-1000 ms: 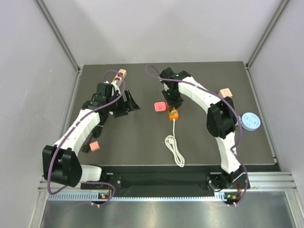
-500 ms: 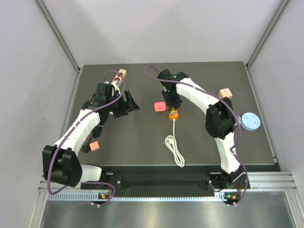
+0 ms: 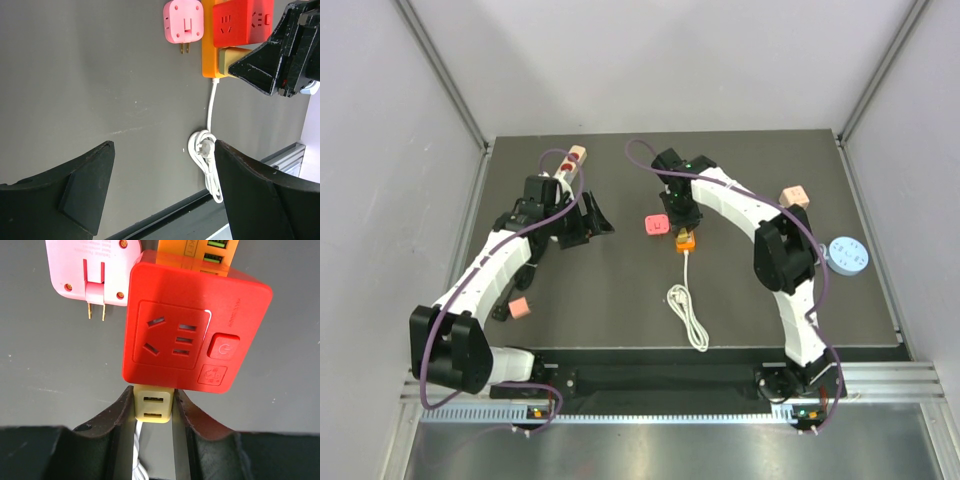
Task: Insert the plug
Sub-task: Insert the plug into the socket.
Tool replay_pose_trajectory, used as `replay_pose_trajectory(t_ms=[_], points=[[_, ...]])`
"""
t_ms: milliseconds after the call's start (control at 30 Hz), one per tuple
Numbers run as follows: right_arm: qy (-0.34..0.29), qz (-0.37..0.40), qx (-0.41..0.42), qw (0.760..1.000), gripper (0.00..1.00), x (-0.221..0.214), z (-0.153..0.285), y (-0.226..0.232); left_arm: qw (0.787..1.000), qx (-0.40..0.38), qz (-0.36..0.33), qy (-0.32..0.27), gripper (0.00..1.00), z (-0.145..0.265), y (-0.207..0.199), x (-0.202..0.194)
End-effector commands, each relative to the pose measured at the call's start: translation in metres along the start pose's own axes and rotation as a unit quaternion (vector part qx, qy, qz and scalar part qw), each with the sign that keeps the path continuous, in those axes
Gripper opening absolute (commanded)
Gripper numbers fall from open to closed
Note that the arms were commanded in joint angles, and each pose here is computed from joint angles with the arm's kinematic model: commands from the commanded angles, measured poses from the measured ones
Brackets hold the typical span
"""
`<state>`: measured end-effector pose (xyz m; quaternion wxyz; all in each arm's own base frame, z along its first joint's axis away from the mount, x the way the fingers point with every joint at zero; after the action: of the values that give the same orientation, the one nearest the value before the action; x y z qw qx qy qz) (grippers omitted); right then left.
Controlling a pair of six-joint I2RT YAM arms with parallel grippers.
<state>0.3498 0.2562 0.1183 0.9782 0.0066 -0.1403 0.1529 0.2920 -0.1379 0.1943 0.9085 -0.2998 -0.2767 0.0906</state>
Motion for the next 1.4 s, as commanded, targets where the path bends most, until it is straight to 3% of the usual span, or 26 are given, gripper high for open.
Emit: replay_pose_trajectory(t_ms=[0, 967, 1133, 1367], points=[[0.046, 0.004, -0.004, 0.999, 0.00, -0.021, -0.053, 0.002, 1.000, 0.001, -0.010, -0.013, 0.85, 0.006, -0.001, 0.003], [0.095, -0.011, -0.010, 0.995, 0.00, -0.086, -0.111, -0.009, 1.000, 0.015, -0.008, -0.018, 0.85, 0.004, 0.003, 0.006], [0.066, -0.027, -0.015, 0.997, 0.00, -0.092, -0.110, -0.010, 1.000, 0.012, -0.005, -0.016, 0.84, 0.002, 0.002, 0.007], [0.074, -0.026, -0.026, 0.997, 0.00, -0.107, -0.116, -0.012, 1.000, 0.020, -0.004, -0.020, 0.85, 0.002, 0.003, 0.009]])
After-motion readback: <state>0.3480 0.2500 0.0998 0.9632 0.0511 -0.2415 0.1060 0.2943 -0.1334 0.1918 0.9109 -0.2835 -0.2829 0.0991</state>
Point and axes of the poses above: each gripper's point midway between its finger pads, its own z axis back along the fingers, its own y axis along the line the jaws close on, x = y × z, the point moved 4 cm from there along z, back along the fingers, and after that the axes turned 1 degree about z, right-handed, at the moved point
